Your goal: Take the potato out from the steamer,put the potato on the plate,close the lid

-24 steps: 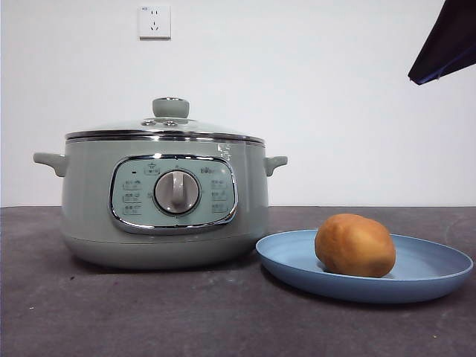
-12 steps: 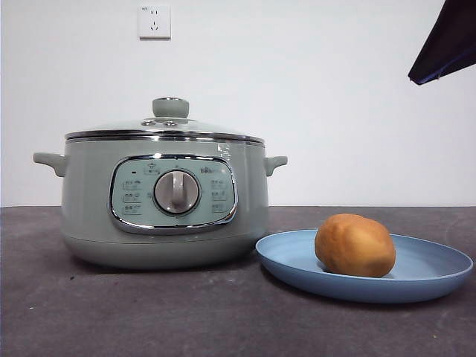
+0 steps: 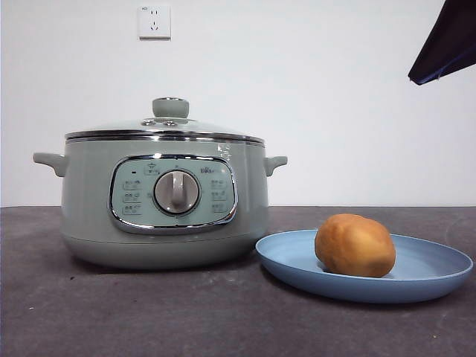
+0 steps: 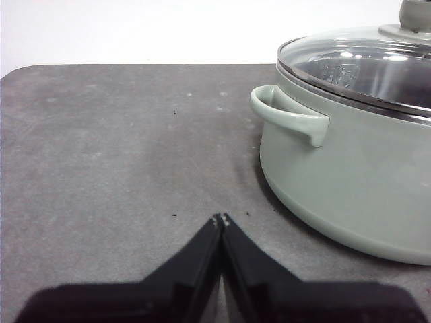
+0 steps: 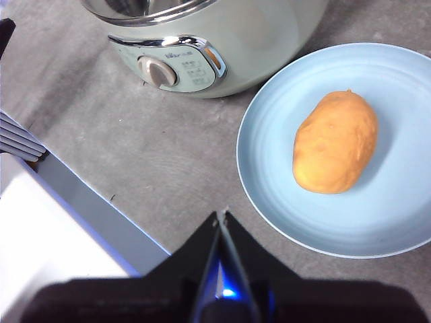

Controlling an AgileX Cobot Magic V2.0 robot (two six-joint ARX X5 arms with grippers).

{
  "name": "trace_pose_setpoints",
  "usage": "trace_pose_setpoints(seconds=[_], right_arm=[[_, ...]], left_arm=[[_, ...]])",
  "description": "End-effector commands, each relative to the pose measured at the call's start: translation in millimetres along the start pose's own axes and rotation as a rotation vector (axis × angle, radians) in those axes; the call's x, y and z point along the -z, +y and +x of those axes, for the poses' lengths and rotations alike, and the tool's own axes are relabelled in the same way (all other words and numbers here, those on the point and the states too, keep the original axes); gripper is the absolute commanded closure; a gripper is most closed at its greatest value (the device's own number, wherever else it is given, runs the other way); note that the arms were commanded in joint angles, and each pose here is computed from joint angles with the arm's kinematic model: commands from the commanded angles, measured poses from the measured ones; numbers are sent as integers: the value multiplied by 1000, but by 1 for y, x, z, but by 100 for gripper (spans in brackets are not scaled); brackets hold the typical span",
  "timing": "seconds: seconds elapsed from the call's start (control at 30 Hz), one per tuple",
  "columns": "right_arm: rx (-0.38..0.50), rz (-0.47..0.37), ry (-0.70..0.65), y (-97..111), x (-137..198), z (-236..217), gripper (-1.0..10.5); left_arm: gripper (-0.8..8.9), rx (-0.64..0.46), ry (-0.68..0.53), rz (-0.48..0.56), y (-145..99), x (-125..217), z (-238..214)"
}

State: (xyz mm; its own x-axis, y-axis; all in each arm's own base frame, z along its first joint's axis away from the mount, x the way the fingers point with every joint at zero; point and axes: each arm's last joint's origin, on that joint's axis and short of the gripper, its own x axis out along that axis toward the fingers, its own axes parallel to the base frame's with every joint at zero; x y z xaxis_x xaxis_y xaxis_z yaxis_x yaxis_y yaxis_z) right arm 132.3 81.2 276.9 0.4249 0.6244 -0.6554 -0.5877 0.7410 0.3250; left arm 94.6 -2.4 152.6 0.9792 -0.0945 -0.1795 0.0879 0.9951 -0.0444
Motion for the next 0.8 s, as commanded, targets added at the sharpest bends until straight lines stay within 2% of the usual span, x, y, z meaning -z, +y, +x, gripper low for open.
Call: trace_pose_setpoints(seconds=[0.03,0.13,0.23,0.5,0.6,0.8], right_arm=[[42,-46,-46,-1,1,-7,946],[91,-70,-148,-4,-1,-18,947],[132,-93,-316,-8,0,-32,946],[314,-111,-645,-32,38,-38,947],[374,-119,-722,-40,56,-30,946],[554,-53,-793,-54,86,-14,946]], left_arm=[[817,2,19,-6,0,4,1],[817,2,19,-6,0,4,1],[817,2,18,-6,0,4,1],[817,2,18,-6,0,4,1],[817,2,18,-6,0,4,1],[817,2,18,-6,0,4,1]])
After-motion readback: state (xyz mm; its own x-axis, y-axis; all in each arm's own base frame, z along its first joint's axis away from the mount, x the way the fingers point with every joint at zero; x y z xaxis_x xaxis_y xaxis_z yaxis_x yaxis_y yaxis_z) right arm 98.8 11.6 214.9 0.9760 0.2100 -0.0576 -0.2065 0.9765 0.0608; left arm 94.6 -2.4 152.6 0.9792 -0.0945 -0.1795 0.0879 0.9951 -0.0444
